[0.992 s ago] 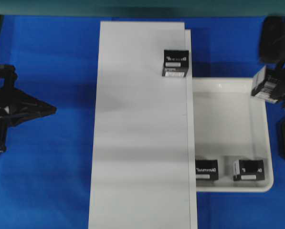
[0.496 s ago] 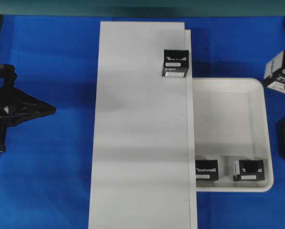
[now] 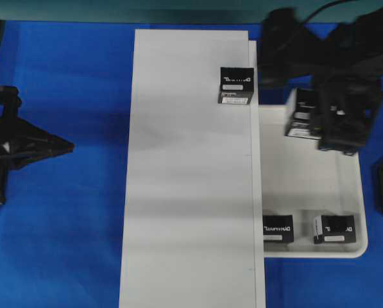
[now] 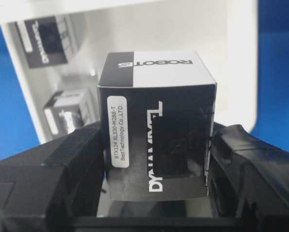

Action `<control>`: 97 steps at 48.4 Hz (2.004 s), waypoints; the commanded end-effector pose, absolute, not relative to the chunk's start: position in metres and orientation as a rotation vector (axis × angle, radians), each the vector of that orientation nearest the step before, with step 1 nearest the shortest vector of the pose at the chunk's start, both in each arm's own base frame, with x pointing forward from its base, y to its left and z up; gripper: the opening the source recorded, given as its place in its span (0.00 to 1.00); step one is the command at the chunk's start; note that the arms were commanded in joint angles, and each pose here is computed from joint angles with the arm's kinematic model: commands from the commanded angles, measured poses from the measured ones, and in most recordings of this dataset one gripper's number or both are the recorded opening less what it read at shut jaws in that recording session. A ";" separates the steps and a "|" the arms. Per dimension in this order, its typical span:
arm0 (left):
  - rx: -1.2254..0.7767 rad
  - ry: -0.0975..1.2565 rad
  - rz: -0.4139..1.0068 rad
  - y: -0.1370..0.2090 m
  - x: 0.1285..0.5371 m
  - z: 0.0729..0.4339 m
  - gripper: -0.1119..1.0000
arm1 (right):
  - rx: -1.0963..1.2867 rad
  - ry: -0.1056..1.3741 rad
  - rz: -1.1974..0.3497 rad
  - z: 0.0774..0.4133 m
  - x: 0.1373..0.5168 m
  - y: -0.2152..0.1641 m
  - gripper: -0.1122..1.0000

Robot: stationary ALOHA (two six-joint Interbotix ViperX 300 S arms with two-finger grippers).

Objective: Place the box from the white plastic tray onto the white base.
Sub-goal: 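Carry the box left over the white base, beside the existing box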

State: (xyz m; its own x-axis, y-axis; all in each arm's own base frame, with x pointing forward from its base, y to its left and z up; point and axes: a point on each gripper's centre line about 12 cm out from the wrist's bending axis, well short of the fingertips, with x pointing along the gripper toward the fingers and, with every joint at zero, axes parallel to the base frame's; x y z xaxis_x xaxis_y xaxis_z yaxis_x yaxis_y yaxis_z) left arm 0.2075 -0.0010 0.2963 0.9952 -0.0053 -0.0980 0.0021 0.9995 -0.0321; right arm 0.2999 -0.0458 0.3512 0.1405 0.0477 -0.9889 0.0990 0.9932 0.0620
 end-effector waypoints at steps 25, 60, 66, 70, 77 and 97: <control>-0.029 0.062 -0.011 -0.002 0.208 0.309 0.03 | 0.034 1.372 0.031 0.291 0.366 -0.044 0.63; -0.029 0.075 -0.010 -0.002 0.209 0.307 0.03 | 0.018 1.411 0.027 0.228 0.385 -0.058 0.63; -0.029 0.075 -0.010 -0.002 0.209 0.307 0.03 | 0.029 1.418 0.019 0.221 0.382 -0.063 0.63; -0.029 0.075 -0.010 -0.002 0.209 0.307 0.03 | 0.028 1.410 0.017 0.218 0.382 -0.064 0.63; -0.029 0.075 -0.010 -0.002 0.209 0.307 0.03 | 0.030 1.415 0.015 0.214 0.380 -0.064 0.63; -0.029 0.075 -0.015 -0.003 0.209 0.307 0.03 | 0.031 1.421 0.015 0.208 0.380 -0.064 0.63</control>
